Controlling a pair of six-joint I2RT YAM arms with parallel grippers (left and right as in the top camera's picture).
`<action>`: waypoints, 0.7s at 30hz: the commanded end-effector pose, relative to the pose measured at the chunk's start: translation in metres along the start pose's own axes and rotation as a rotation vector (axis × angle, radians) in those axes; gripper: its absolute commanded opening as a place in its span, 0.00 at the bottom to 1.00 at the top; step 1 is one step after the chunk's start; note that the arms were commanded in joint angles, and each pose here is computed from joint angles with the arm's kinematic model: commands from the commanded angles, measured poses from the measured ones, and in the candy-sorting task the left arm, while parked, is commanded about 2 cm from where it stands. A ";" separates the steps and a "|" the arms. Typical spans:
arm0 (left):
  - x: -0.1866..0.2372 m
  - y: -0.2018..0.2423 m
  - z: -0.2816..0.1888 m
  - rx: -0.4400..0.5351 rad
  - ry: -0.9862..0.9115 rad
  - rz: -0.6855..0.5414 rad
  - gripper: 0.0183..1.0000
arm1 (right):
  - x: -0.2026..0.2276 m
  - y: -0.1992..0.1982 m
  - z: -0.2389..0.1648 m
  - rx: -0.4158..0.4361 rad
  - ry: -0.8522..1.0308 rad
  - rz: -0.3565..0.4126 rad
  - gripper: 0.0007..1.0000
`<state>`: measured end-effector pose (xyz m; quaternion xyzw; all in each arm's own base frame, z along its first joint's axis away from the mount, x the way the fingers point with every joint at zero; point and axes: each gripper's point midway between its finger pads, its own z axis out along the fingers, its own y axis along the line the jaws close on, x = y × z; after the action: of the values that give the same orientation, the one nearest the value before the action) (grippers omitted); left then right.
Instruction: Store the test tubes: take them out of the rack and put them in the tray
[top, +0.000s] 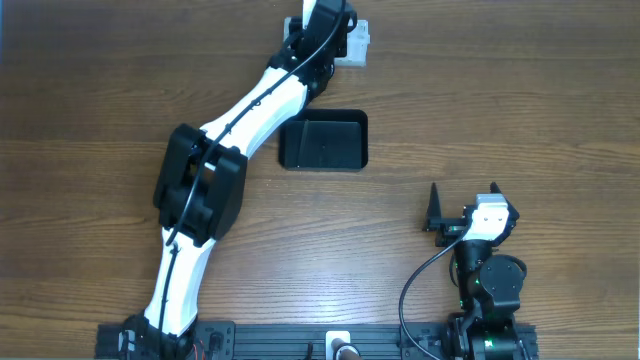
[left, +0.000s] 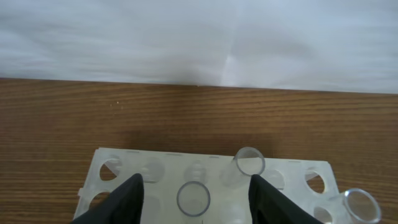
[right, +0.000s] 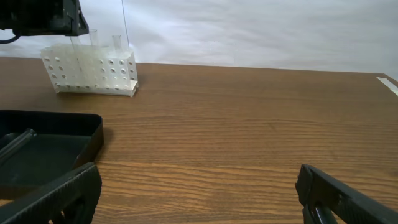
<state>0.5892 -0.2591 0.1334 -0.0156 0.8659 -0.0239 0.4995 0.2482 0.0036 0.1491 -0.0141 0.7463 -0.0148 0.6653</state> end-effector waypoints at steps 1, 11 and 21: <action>0.005 0.003 0.010 -0.012 0.003 0.006 0.47 | 0.003 0.003 0.000 -0.013 0.006 -0.005 0.99; 0.006 0.004 0.011 -0.011 0.006 0.006 0.25 | 0.003 0.003 0.000 -0.013 0.006 -0.005 0.99; 0.005 0.003 0.011 -0.007 0.004 0.004 0.10 | 0.003 0.003 0.000 -0.013 0.006 -0.005 0.99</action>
<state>0.5898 -0.2593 0.1229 -0.0140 0.8693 -0.0208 0.4937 0.2482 0.0036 0.1491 -0.0139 0.7463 -0.0150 0.6653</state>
